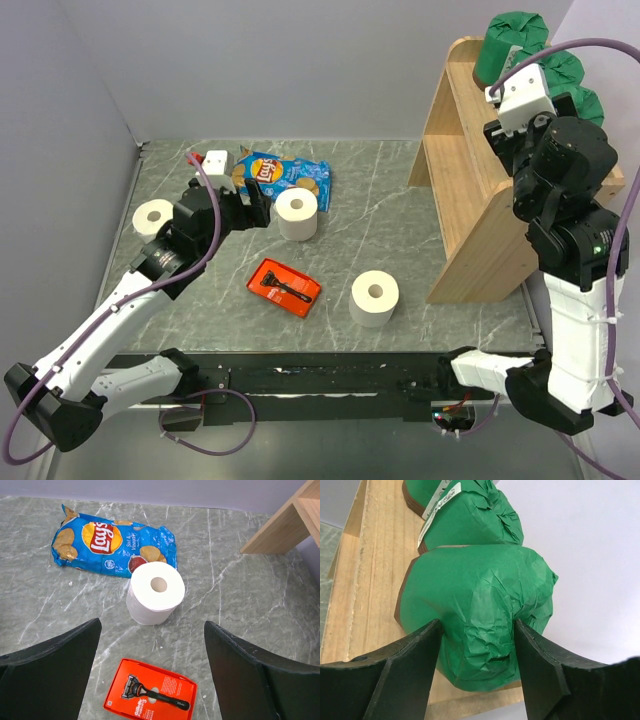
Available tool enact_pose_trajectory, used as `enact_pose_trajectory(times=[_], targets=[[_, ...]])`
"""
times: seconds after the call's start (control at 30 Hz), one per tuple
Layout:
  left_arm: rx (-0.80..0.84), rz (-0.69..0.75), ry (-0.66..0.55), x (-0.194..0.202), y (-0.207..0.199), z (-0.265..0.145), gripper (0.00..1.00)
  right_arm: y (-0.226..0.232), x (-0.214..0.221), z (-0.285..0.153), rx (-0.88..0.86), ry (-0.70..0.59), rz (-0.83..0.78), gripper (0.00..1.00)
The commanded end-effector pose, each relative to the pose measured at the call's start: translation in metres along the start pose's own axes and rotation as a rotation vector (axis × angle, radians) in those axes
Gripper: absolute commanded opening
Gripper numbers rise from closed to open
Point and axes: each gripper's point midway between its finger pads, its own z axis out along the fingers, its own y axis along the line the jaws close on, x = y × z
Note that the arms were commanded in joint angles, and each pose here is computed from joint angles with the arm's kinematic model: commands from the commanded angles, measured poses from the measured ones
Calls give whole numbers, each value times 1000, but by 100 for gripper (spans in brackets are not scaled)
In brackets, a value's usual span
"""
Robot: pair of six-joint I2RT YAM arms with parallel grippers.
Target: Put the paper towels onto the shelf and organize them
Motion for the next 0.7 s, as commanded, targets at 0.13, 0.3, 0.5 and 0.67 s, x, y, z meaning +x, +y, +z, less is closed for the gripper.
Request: enact_pose_trajectory(times=[0.13,0.3,0.5,0.67], targets=[[6,-19,-61,-17,-1,-4,90,-11,-8,5,50,-10,17,71],[9,-19,-60,-17,-1,-4,90,-9,-12,7,42,-36,10,77],[3,-19,-61,-16,0,-4,91,-15,-14,7,60,-31,-22,75],[5,-19,-57,-15,0,-4,91,-14,-7,1,28,-3,-91,69]])
